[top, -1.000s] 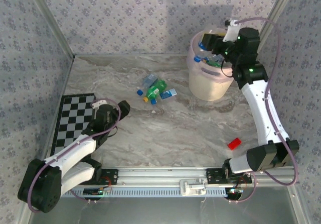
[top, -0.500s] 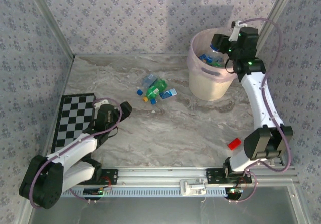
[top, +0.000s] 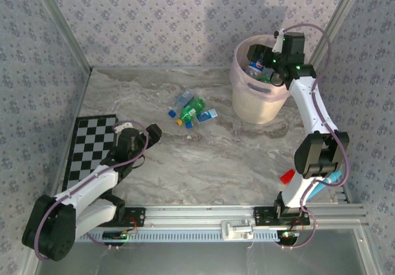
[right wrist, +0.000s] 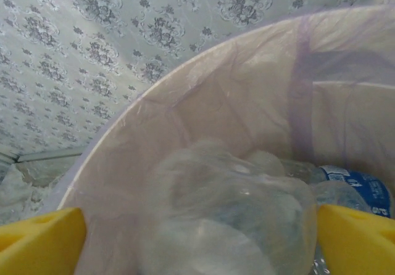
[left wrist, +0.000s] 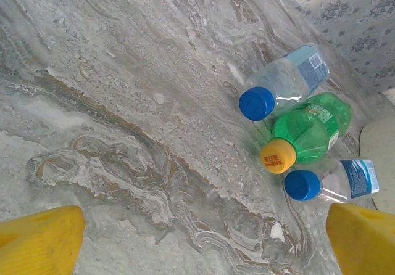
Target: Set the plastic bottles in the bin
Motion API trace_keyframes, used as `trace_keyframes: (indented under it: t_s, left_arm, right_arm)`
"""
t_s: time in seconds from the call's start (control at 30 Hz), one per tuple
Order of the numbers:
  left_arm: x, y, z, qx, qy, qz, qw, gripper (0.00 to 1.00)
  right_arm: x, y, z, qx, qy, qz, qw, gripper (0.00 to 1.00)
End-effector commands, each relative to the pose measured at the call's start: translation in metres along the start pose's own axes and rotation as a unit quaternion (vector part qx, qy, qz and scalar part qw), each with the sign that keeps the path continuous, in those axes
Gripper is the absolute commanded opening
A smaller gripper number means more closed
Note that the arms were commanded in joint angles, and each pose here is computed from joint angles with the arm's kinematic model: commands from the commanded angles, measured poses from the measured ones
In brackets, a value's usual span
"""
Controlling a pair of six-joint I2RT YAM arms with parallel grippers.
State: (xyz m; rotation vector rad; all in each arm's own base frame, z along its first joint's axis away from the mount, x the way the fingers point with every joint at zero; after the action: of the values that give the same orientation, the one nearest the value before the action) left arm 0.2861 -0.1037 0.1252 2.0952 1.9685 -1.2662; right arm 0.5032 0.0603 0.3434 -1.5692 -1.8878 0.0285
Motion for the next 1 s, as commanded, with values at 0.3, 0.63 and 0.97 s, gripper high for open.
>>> trace_keyframes:
  t_s: [0.3, 0.63, 0.97]
  left_arm:
    - [-0.025, -0.001, -0.018, -0.006, 0.038, 0.033, 0.999, 1.0]
    - [-0.073, 0.021, -0.029, 0.035, 0.102, 0.099, 0.989, 1.0]
    - [-0.144, 0.064, -0.008, 0.145, 0.247, 0.163, 0.944, 0.98]
  right_arm:
    - [0.027, -0.091, -0.045, -0.103, -0.055, 0.021, 0.993, 1.0]
    - [0.062, -0.113, 0.034, -0.067, -0.075, -0.069, 0.993, 1.0]
    - [0.092, -0.112, 0.118, -0.019, -0.098, -0.126, 0.987, 1.0]
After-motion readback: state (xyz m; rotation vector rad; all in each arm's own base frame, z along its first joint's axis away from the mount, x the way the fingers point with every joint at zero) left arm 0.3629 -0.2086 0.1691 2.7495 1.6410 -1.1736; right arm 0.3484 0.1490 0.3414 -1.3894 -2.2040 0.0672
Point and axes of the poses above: each hand's point on the last joint's axis, 136 mm out from that joint toward the fingers, its own y axis out along the fingers, its own x axis along the line the jaws close on, z = x × y, the point moved 2 cm from there along -y, back along the fingers, and after that the axes turned 7 degrees about y, right-handed, at the moved point
